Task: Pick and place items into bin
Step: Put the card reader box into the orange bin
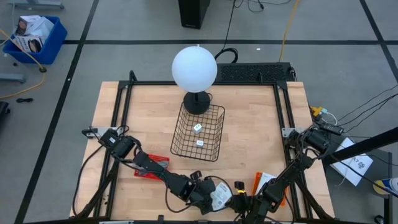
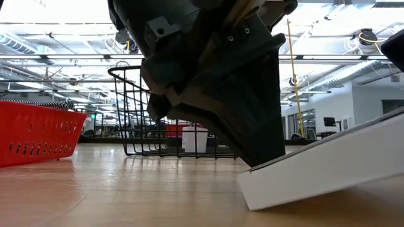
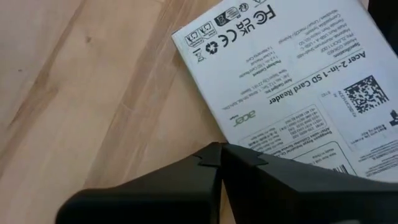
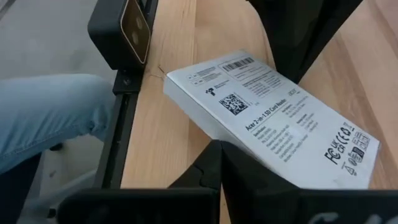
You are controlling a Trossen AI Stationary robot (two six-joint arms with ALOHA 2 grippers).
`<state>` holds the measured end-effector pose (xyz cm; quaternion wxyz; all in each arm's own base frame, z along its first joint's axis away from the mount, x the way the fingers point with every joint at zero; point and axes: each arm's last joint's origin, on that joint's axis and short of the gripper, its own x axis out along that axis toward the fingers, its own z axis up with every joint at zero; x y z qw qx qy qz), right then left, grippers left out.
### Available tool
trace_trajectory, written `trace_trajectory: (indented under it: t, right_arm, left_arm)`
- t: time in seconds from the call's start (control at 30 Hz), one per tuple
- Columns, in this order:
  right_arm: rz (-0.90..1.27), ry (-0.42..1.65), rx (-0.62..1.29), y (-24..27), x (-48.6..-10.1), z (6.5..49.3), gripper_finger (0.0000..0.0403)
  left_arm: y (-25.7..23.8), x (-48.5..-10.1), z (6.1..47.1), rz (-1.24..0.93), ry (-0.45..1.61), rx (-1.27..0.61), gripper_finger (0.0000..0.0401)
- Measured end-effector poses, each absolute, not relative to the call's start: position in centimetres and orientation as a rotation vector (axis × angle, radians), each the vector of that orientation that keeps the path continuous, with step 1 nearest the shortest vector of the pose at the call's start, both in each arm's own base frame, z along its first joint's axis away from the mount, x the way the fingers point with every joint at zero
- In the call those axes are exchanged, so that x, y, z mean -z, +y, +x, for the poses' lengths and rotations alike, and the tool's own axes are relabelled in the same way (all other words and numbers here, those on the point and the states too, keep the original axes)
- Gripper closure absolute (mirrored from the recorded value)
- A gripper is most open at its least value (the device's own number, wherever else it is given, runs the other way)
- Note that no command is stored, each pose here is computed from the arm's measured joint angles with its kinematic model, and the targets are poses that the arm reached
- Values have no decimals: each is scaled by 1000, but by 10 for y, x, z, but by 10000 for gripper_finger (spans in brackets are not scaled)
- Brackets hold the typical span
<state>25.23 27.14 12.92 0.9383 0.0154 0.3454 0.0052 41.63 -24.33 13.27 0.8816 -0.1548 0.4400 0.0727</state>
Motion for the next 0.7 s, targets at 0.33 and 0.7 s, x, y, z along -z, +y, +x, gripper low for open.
trace_trajectory:
  t: [0.33,0.7]
  right_arm:
    - [-26,686,11,267,-130,256,403]
    - [-89,617,78,254,-140,265,403]
  left_arm:
    - [-242,-132,416,-327,920,-170,374]
    - [-247,-140,419,-369,876,-133,395]
